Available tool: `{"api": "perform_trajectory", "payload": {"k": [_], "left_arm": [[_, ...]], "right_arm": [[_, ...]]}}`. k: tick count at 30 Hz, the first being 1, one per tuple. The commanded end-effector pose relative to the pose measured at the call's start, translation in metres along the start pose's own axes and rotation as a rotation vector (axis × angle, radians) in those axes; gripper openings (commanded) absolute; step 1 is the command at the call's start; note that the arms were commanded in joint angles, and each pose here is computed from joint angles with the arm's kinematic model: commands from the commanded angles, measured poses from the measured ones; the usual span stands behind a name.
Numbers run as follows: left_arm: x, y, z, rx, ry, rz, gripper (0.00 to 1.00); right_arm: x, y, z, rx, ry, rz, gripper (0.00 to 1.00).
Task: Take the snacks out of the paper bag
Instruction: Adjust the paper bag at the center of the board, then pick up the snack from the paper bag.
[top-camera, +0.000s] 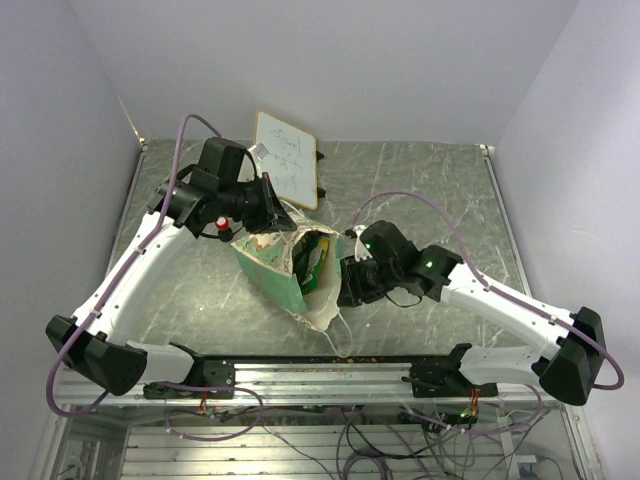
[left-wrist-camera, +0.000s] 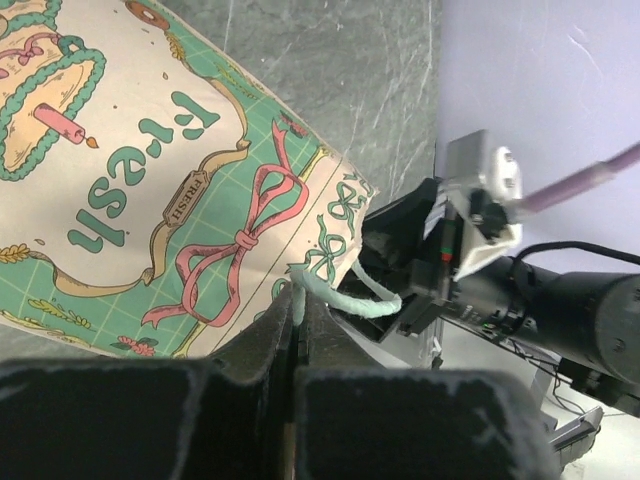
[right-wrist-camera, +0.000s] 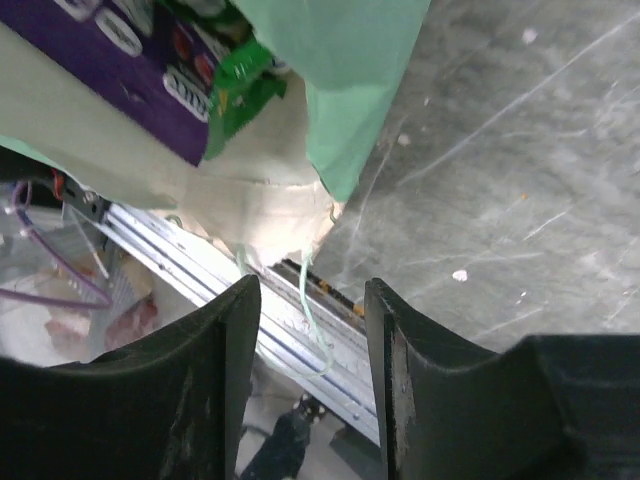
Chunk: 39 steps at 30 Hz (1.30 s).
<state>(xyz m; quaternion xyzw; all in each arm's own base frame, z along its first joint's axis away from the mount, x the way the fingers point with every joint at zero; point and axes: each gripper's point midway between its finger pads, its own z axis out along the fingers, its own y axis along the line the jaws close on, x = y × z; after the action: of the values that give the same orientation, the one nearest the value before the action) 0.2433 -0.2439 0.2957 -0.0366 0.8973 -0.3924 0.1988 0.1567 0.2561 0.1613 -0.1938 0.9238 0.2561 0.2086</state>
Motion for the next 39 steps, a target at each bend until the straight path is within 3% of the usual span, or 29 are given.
{"api": "perform_trajectory", "payload": {"k": [1,5,7,12,18,23,29,36,39], "left_arm": [[-0.012,-0.017,-0.002,0.055,-0.046,0.022,0.07],[-0.013,-0.016,0.001,0.045,-0.036,0.011,0.07],[-0.013,-0.016,0.003,0.054,-0.037,0.006,0.07],[-0.014,-0.024,0.002,0.080,-0.013,0.039,0.07],[-0.017,-0.024,0.004,0.081,-0.014,0.087,0.07],[-0.016,-0.030,0.008,0.095,0.006,0.138,0.07],[-0.014,-0.038,0.016,0.118,0.021,0.141,0.07],[-0.012,-0.032,0.008,0.078,0.003,0.152,0.07],[-0.014,-0.025,0.005,0.034,-0.003,0.143,0.07]], "right_arm": [[-0.033,-0.003,-0.013,0.063,-0.143,0.042,0.47],[-0.069,0.035,-0.010,-0.085,-0.335,0.203,0.46],[-0.074,0.044,-0.004,-0.083,-0.419,0.235,0.47],[-0.088,0.050,-0.006,0.020,-0.491,0.293,0.47],[-0.071,0.040,0.017,0.145,-0.463,0.421,0.43],[-0.072,0.052,0.040,0.108,-0.494,0.438,0.42],[-0.057,0.029,0.073,0.264,-0.494,0.504,0.41],[-0.054,0.010,0.065,0.339,-0.511,0.447,0.25],[-0.059,0.008,0.069,0.280,-0.512,0.384,0.37]]}}
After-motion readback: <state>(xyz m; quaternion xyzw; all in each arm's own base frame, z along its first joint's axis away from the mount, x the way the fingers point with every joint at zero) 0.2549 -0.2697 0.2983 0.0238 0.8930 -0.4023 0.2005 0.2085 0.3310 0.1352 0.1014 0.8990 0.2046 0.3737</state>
